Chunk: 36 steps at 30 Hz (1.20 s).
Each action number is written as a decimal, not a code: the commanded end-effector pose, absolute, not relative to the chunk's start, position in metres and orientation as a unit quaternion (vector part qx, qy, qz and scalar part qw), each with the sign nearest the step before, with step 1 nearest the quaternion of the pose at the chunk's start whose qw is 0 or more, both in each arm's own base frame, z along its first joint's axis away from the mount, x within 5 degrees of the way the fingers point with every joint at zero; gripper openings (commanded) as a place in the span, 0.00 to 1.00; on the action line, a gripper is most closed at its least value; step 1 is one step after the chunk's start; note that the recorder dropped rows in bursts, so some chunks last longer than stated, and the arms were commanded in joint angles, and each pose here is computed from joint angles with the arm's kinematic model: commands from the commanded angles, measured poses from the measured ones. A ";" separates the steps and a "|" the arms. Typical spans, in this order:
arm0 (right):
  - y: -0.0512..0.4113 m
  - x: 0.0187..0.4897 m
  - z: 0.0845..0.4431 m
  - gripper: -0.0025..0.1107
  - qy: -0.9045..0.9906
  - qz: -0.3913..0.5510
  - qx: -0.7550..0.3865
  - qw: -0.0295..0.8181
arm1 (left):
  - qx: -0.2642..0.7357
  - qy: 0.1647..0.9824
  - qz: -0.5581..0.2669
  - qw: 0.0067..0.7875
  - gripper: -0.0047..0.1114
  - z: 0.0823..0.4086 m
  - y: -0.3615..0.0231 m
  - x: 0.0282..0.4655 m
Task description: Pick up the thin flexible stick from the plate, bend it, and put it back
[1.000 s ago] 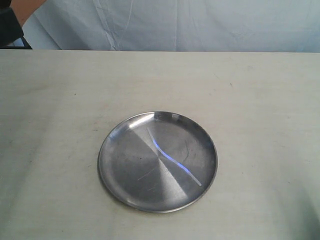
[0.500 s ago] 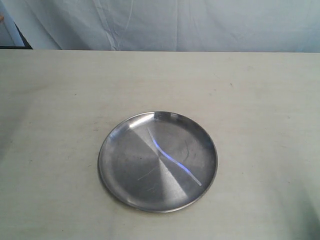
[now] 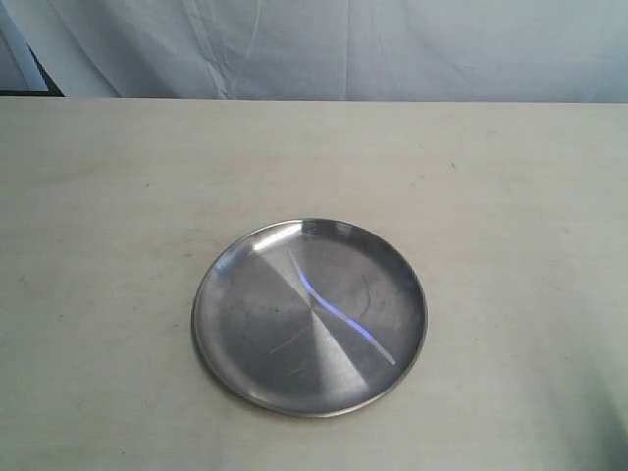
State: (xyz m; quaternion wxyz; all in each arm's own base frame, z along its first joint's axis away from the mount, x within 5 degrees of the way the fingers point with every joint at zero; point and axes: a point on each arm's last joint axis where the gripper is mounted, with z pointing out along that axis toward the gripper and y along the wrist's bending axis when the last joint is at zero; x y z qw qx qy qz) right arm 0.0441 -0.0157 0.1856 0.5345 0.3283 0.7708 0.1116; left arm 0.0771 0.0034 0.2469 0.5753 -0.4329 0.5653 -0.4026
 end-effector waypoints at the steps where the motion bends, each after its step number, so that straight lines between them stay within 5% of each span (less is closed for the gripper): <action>1: -0.016 0.044 0.184 0.02 0.770 0.107 0.328 0.536 | -0.439 0.512 -0.430 0.600 0.50 0.236 0.004 0.072; 23: -0.016 0.044 0.184 0.02 0.771 0.106 0.328 0.536 | -0.412 0.410 -0.542 0.607 0.51 0.240 -0.001 0.068; 27: -0.016 0.044 0.184 0.02 0.771 0.106 0.328 0.536 | -0.379 0.410 -0.477 0.679 0.51 0.245 0.005 0.066; 31: -0.016 0.044 0.184 0.02 0.770 0.107 0.328 0.536 | -0.273 0.449 -0.317 0.789 0.51 0.250 0.007 0.061; 36: -0.016 0.044 0.184 0.02 0.770 0.107 0.328 0.536 | -0.282 0.498 -0.239 0.784 0.51 0.241 0.011 0.062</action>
